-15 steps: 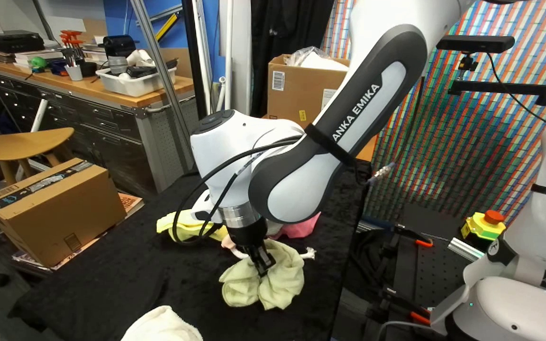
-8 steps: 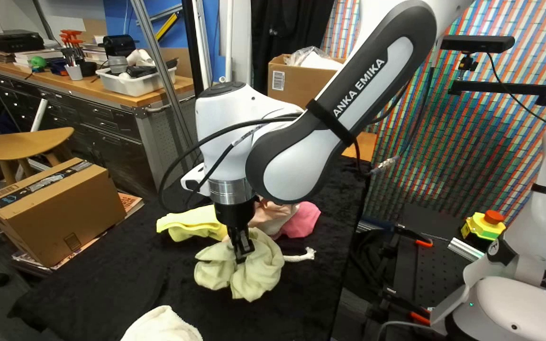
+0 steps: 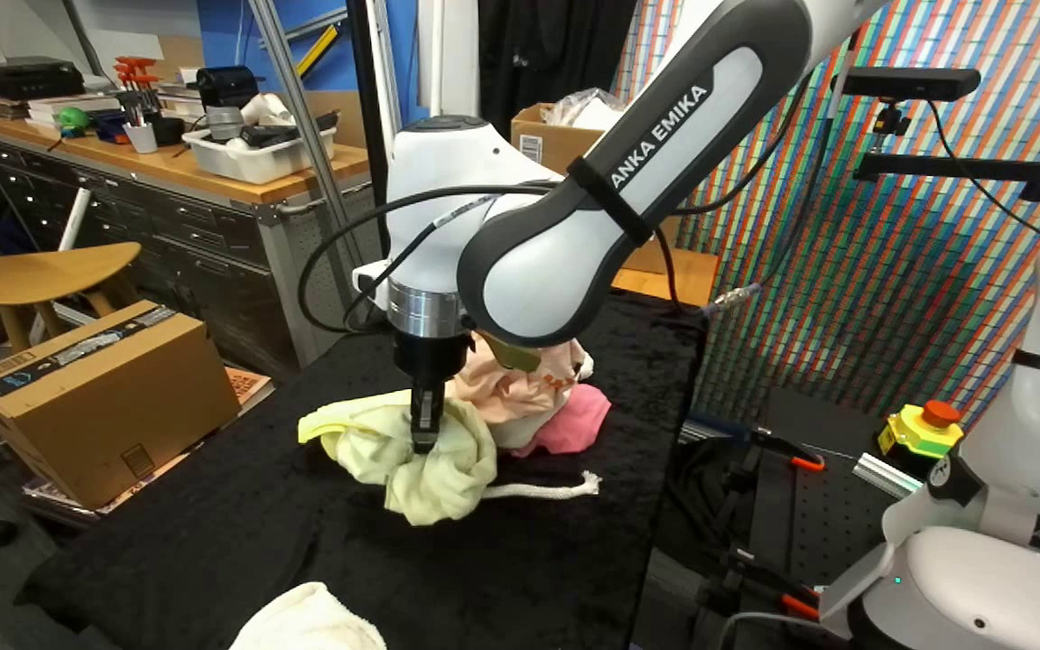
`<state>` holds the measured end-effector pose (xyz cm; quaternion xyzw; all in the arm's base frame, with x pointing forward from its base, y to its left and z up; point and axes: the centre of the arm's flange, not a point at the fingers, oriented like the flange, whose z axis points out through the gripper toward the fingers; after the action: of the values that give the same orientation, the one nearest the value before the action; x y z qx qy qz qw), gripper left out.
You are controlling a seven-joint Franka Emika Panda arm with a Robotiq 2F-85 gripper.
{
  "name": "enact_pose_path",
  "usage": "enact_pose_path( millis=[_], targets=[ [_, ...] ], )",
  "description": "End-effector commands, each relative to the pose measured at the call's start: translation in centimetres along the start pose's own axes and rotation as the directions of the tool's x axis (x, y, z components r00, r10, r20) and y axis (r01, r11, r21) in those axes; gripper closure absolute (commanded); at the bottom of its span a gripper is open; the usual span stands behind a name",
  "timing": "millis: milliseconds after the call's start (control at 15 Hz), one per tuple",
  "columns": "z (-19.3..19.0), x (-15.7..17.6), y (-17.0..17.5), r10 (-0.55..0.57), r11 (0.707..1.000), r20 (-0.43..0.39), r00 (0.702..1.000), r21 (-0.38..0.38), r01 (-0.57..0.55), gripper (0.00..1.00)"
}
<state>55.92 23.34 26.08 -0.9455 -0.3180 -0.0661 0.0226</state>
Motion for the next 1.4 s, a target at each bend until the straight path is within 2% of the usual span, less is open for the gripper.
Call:
enact_pose_path(
  millis=[0,333,667,1067,1333],
  targets=[
    [-0.7,1.4,2.5,0.158,0.986,-0.067,0.985,-0.034,-0.161,0.91],
    [-1.7,2.3,6.7,0.302,0.950,-0.096,0.949,-0.050,-0.307,0.91],
    [-1.7,2.9,9.3,0.405,0.910,-0.118,0.906,-0.042,-0.412,0.91],
    [1.1,2.4,10.2,0.494,0.867,-0.060,0.868,-0.048,-0.497,0.91],
    [2.8,0.9,9.8,0.553,0.832,0.022,0.833,-0.071,-0.550,0.92]
  ],
)
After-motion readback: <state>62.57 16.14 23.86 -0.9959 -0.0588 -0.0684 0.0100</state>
